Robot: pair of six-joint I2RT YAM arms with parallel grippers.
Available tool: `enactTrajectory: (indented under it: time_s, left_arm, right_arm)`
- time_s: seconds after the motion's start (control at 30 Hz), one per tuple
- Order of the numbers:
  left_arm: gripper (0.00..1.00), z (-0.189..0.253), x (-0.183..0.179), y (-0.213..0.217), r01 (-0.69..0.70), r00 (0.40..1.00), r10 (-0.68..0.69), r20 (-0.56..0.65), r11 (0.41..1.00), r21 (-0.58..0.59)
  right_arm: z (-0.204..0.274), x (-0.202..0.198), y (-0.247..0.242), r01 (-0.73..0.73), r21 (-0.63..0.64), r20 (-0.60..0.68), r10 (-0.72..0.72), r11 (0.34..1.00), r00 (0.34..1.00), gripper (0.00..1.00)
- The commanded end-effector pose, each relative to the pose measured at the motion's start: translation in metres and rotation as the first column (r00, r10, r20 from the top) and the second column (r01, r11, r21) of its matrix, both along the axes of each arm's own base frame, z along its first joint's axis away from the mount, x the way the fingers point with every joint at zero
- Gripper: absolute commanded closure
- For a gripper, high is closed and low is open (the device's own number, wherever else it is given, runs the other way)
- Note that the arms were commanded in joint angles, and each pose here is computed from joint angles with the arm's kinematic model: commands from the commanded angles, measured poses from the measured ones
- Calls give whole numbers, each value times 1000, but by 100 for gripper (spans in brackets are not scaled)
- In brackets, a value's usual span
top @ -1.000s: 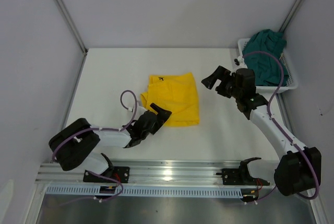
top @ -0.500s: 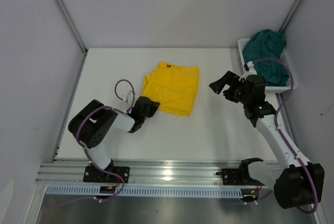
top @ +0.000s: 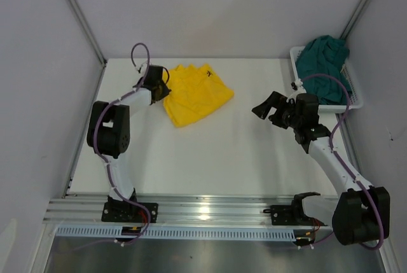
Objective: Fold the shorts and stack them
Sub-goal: Neatly place the folded shorts to the corner
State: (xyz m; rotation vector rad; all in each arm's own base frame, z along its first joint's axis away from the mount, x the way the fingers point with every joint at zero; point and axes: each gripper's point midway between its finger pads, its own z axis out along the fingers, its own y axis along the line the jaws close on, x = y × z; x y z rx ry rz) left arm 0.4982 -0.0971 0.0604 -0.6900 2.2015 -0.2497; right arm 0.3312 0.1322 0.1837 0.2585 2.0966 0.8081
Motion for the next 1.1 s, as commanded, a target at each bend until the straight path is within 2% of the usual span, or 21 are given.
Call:
enactTrajectory:
  time_s: [0.0,0.03,0.07,0.1,0.13,0.17,0.23,0.5,0.57,0.6,0.63,0.67,0.77,0.83,0.87,0.9,0.93,0.97,1.0,1.07]
  left_arm:
    - [100,6,15,49,62,989,-34,-146,980,189]
    - [100,2,19,54,70,984,-33,-177,977,202]
    - [100,-28,11,57,105,958,-42,-284,972,211]
    - [100,3,43,57,99,975,-53,-214,972,211]
    - [100,-6,36,62,120,958,-50,-281,964,239]
    - [100,0,52,64,109,965,-40,-260,961,256]
    - [100,-6,52,68,122,956,-41,-291,956,265]
    - [100,1,82,92,52,977,-30,-210,994,97]
    - [100,2,86,92,53,978,-32,-206,994,97]
    - [100,12,94,115,14,984,4,-181,995,99]
    - [100,0,92,119,13,976,8,-218,996,94]
    - [100,24,108,122,4,987,11,-158,996,93]
    - [100,20,110,139,-21,985,34,-172,997,80]
    - [98,28,117,151,-54,990,61,-131,997,60]
    - [81,34,114,156,-63,991,68,-117,997,49]
    - [47,32,114,156,-76,991,80,-107,996,42]
    - [40,29,110,156,-79,990,83,-112,996,43]
    - [36,51,109,153,-77,994,80,-69,996,46]
    - [27,50,105,153,-87,994,90,-64,995,45]
    - [20,55,94,150,-94,993,97,-68,995,42]
  right_arm:
    - [6,9,7,-55,4,49,54,998,997,1]
    - [6,10,8,-61,9,48,60,998,997,1]
    - [6,10,9,-67,14,45,67,998,997,1]
    - [4,11,11,-74,21,37,73,997,997,1]
    - [2,11,13,-84,27,34,83,996,996,0]
    - [0,11,14,-87,30,27,87,996,996,1]
    - [-2,10,15,-97,34,24,96,995,995,0]
    - [-3,6,19,-119,51,14,118,992,993,0]
    - [-2,6,19,-122,54,14,122,991,992,1]
    - [-3,6,20,-125,57,13,125,990,992,0]
    - [-3,4,21,-133,61,10,133,989,991,1]
    - [-3,4,22,-136,63,8,136,989,991,1]
    - [-1,6,23,-142,68,29,140,988,990,1]
    - [-2,5,24,-151,74,29,149,986,988,0]
    - [-2,5,25,-152,77,26,151,985,988,0]
    - [-3,5,25,-154,78,26,152,985,988,0]
    - [-3,6,26,-155,78,24,153,985,988,0]
    - [-5,5,25,-154,79,21,153,985,988,1]
    - [-6,5,26,-157,80,18,156,984,988,1]
    - [-6,5,27,-159,80,20,158,984,987,1]
